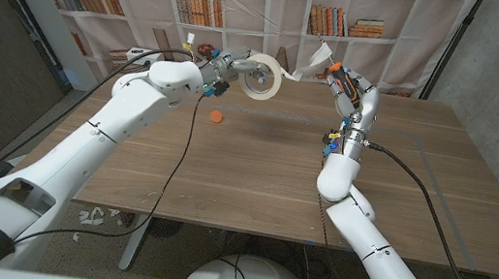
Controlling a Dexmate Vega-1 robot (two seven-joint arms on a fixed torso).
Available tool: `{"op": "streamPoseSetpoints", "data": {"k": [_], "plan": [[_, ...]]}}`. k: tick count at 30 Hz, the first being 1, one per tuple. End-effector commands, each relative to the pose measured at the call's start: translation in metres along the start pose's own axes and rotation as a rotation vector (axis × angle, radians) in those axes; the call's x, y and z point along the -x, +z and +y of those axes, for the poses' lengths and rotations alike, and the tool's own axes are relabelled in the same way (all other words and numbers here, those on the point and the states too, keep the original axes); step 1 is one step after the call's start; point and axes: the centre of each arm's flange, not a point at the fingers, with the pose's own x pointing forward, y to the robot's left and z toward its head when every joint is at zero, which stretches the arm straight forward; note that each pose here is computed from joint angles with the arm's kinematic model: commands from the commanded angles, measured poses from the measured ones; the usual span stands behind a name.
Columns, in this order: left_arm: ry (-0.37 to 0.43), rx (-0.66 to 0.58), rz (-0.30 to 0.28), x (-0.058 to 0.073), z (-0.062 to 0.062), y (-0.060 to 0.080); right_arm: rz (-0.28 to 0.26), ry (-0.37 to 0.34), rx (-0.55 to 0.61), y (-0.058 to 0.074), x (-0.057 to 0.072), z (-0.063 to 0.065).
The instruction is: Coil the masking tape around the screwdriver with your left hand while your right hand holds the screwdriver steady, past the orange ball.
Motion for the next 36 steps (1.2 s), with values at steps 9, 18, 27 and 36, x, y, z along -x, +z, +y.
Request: {"op": "streamPoseSetpoints", "data": {"k": [9,18,27,36], "plan": [[0.096,-0.097,0.062,-0.008,0.018,-0.006,-0.031,0.302,-0.059,0.006,-0.007,-0.027],[0.134,-0.079,0.069,-0.011,0.030,-0.009,-0.002,0.519,-0.095,0.004,-0.014,-0.023],[0.159,-0.058,0.064,-0.010,0.037,-0.006,0.038,0.712,-0.081,0.001,-0.020,-0.016],[0.197,-0.061,0.031,-0.011,0.038,0.005,0.059,0.788,-0.016,0.004,-0.019,-0.010]]}}
